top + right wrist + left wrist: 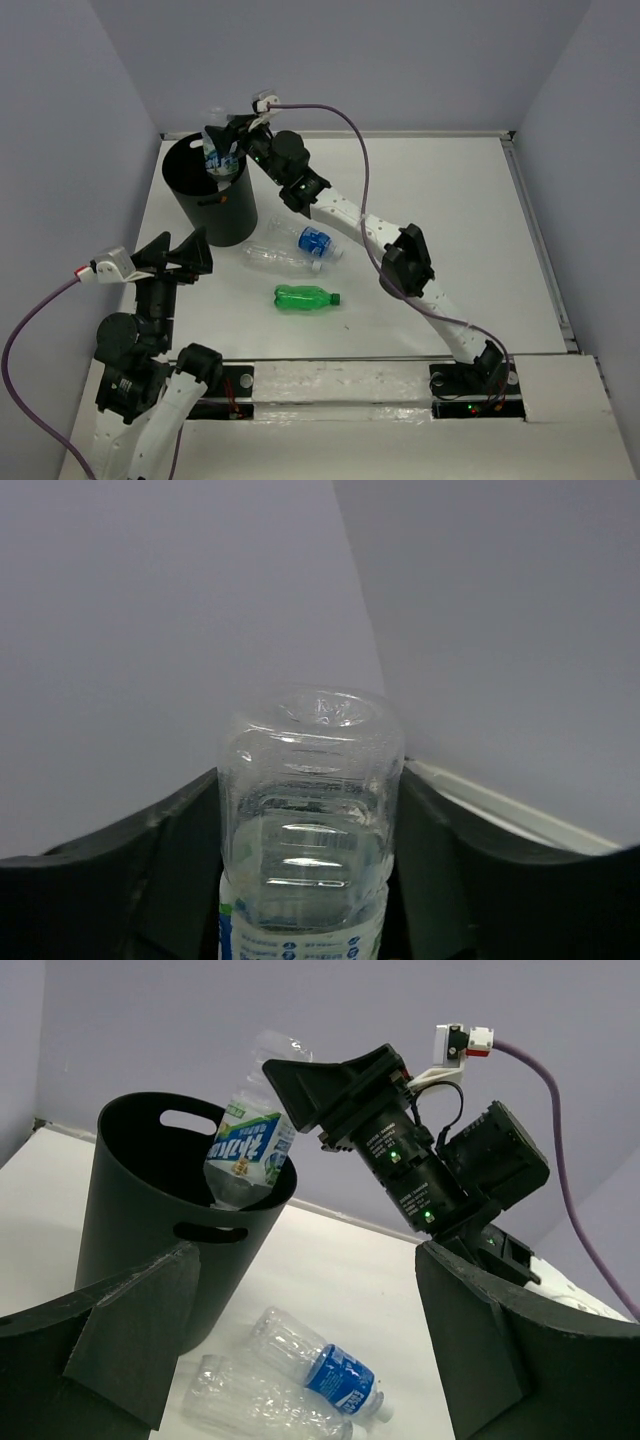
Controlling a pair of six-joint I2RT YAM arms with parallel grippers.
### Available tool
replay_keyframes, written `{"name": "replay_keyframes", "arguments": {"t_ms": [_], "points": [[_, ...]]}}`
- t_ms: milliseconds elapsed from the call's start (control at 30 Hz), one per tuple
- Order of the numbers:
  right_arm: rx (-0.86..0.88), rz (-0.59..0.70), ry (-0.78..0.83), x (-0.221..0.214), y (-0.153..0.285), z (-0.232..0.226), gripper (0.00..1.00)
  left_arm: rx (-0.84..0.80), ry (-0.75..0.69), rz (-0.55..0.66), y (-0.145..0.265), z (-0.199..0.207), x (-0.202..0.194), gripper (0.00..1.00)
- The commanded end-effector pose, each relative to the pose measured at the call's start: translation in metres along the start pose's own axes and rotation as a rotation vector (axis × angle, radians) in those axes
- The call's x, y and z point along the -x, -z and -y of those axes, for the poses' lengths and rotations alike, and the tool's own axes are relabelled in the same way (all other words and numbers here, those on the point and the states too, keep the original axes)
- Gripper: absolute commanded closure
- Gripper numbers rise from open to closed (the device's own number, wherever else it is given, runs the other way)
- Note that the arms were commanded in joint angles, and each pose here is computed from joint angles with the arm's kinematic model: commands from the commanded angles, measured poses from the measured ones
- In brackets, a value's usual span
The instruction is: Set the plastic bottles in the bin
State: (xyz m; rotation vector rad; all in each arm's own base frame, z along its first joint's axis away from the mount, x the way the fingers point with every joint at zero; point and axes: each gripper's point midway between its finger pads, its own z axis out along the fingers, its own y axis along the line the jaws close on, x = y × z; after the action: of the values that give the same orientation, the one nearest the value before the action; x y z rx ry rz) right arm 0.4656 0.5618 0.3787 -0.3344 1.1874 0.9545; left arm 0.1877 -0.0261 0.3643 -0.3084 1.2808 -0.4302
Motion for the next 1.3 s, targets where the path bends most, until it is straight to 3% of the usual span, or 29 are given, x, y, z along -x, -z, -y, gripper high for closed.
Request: {"name": "replay_keyframes", "arguments": {"t_ms": [0,133,167,200,233,267,300,333,400,433,533,567,700,1267], "points": [[0.094,0.130,0.023,0.081,0.004,-0.037,0.12,0.009,-0.004,0.037,-0.005,0.001,0.011,0.01],[0.122,0.043,0.051,0.089,0.010,-0.047,0.08,0.016,-0.010,0.028,-0.007,0.000,0.007,0.01],[0.115,-0.025,0.065,0.069,0.016,-0.042,0.07,0.016,-0.011,0.027,-0.007,0.000,0.007,0.01],[0.122,-0.006,0.076,0.099,0.024,-0.049,0.07,0.018,-0.013,0.023,-0.007,0.000,0.006,0.01],[0.120,-0.025,0.090,0.101,0.031,-0.049,0.07,0.020,-0.016,0.021,-0.008,-0.001,0.005,0.01],[0.110,-0.126,0.112,0.067,0.045,-0.035,0.09,0.021,-0.014,0.018,-0.008,-0.001,0.004,0.01],[0.120,-0.123,0.124,0.093,0.058,-0.036,0.10,0.020,-0.014,0.013,-0.008,-0.001,0.003,0.01],[0.096,-0.161,0.137,0.090,0.068,-0.017,0.11,0.020,-0.015,0.011,-0.008,-0.001,0.003,0.01],[0.074,-0.335,0.136,0.043,0.104,0.016,0.17,0.011,-0.011,0.006,-0.008,0.001,0.001,0.01],[0.072,-0.359,0.134,0.053,0.118,0.023,0.19,0.006,-0.008,0.009,-0.008,0.002,0.003,0.01],[0.016,-0.549,0.107,0.018,0.163,0.072,0.22,-0.001,-0.006,0.006,-0.008,0.003,0.002,0.01],[0.002,-0.665,0.114,-0.004,0.184,0.082,0.22,0.002,-0.009,0.006,-0.009,0.003,0.001,0.01],[0.015,-0.880,0.176,-0.051,0.208,0.099,0.21,0.011,-0.015,-0.003,-0.011,0.001,-0.002,0.01],[0.166,-1.076,0.097,-0.163,0.204,0.101,0.11,0.027,-0.030,-0.021,-0.018,-0.001,-0.007,0.01]]}}
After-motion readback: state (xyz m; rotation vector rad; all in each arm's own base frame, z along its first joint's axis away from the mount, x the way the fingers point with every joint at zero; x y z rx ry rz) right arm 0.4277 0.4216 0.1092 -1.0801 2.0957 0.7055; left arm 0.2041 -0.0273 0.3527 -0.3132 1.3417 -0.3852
